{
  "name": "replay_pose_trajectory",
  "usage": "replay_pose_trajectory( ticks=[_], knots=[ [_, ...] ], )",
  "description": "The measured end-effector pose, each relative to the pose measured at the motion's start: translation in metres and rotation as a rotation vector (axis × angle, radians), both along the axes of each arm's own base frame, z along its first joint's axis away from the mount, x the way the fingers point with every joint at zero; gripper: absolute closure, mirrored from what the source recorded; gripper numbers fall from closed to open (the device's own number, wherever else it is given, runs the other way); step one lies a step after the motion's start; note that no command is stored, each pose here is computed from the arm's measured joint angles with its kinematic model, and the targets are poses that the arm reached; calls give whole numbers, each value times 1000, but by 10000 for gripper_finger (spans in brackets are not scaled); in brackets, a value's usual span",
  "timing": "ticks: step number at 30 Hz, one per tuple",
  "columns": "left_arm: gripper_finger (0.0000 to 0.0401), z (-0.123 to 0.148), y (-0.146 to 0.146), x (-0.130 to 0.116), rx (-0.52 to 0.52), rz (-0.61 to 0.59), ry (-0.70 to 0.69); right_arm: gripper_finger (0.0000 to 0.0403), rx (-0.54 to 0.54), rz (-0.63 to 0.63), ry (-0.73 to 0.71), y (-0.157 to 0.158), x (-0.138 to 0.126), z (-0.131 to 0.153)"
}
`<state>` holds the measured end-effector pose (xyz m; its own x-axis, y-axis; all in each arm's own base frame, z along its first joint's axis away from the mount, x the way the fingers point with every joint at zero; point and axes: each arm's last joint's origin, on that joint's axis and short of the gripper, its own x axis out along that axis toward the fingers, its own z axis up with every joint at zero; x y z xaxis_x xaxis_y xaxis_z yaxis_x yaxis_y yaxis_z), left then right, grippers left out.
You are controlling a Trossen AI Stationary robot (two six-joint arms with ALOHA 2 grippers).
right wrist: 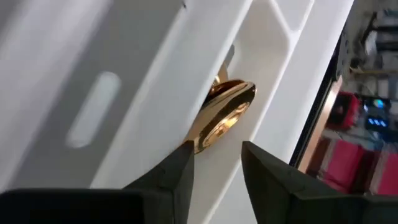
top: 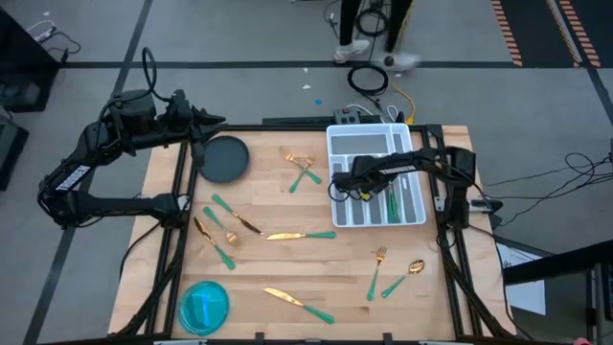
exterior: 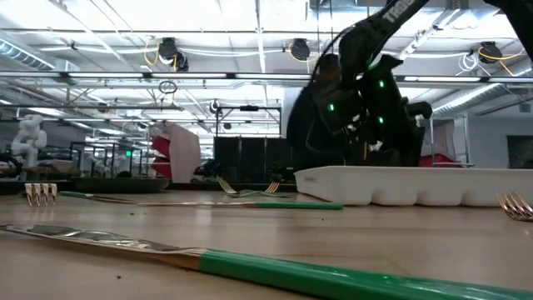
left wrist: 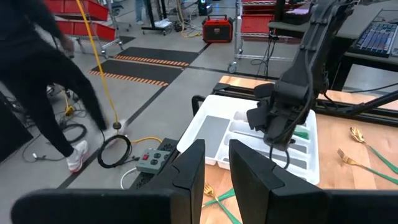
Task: Sort silverware
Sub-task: Put the green fork into the white silverware organizer
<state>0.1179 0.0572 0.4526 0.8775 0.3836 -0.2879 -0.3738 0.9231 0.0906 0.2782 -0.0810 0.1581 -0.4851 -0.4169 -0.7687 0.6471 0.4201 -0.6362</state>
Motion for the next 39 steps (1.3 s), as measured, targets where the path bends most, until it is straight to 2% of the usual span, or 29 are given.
replay_pose_trajectory(
  ticks=[5,8,12,15,17,20,25,33,39],
  knots=[
    [319,6,-2,2,-29,-67,-80,275,-28,74,-183,7,7,41],
    [319,9,-3,3,-40,-138,-119,275,-63,173,-405,16,8,76],
    [319,6,-4,6,-98,-207,-140,275,-122,307,-684,29,-5,129],
    [319,-7,-3,13,-190,-256,-133,275,-156,396,-796,37,-24,160],
    [319,-23,-4,20,-258,-276,-72,275,-167,438,-834,42,-39,175],
    [319,-58,-12,28,-324,-333,110,275,-174,485,-875,50,-61,191],
    [319,-112,-23,33,-334,-283,392,275,-178,503,-918,55,-86,205],
    [319,-176,-34,37,-375,-270,638,275,-176,540,-931,59,-95,210],
    [319,-208,-45,37,-404,-295,778,275,-161,564,-886,60,-98,208]
  ],
)
